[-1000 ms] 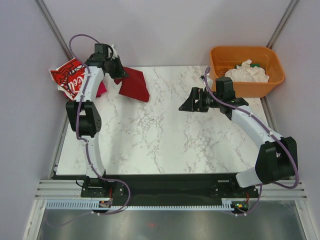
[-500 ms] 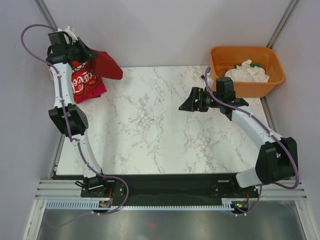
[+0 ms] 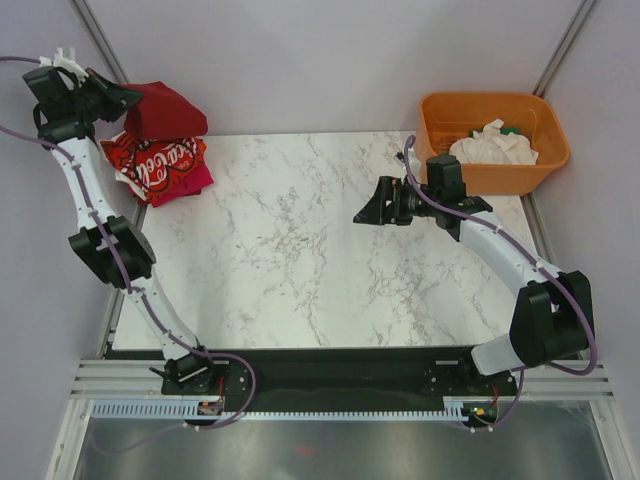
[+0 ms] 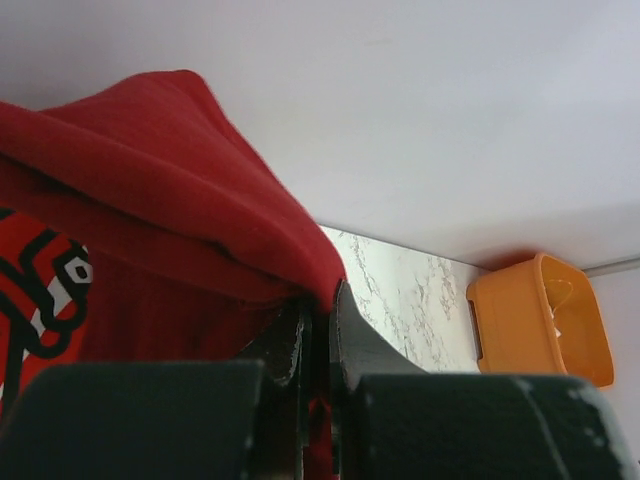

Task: Fold and stack the t-shirts
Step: Neatly place the folded tshirt to the corner

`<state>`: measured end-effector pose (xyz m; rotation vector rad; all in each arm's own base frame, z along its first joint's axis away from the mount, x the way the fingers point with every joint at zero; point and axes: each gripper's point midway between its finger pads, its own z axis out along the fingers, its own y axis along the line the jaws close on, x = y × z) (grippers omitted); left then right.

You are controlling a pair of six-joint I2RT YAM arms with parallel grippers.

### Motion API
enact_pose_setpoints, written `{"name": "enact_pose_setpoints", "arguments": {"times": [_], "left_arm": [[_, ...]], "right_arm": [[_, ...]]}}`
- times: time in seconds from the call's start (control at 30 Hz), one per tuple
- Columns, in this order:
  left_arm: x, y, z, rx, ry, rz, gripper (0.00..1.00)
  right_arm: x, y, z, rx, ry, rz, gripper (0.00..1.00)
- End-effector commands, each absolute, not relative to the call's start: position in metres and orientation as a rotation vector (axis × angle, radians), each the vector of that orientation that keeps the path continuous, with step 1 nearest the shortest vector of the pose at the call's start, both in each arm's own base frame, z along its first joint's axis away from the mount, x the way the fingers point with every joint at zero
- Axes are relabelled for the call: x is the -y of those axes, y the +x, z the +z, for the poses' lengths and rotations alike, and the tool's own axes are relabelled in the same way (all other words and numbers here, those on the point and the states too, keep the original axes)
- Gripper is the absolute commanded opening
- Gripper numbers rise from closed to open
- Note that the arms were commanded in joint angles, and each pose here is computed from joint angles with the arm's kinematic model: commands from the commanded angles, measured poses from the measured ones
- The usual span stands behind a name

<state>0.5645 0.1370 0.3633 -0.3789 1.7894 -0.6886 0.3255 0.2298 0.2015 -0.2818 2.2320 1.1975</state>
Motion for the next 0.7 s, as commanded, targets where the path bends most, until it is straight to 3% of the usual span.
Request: {"name": "enact_pose_setpoints", "arguments": {"times": [0.0,0.23,0.37,0.53,0.63,0.67], "left_arm": [[-0.13,0.551,0.403,-1.708,-0.297,-0.738,0.02],[-0.165,0.535,0.351,-1.817,-0.469,-0.616,0.08],[-0.198,0.512,0.285,-1.893,-0.739,-0.587,0.26],[-0.238,0.458,0.211,-1.933,-1.1,-0.461,0.34],[-0.263,0.44,0.197,-1.894,-1.232,-0.44,0.5],[-0.268,0.438,0.196,-1.886,-1.245,-0.438,0.62]], "right_arm": [[-0.235,0.328,0.205,-2.2,-0.314,1.212,0.98],[-0.241,0.323,0.203,-2.205,-0.338,1.222,0.98],[-0.243,0.323,0.203,-2.208,-0.341,1.233,0.98],[-0.245,0.319,0.202,-2.208,-0.352,1.234,0.98],[-0.248,0.316,0.203,-2.207,-0.365,1.24,0.98],[-0.249,0.316,0.203,-2.205,-0.37,1.239,0.98]]}}
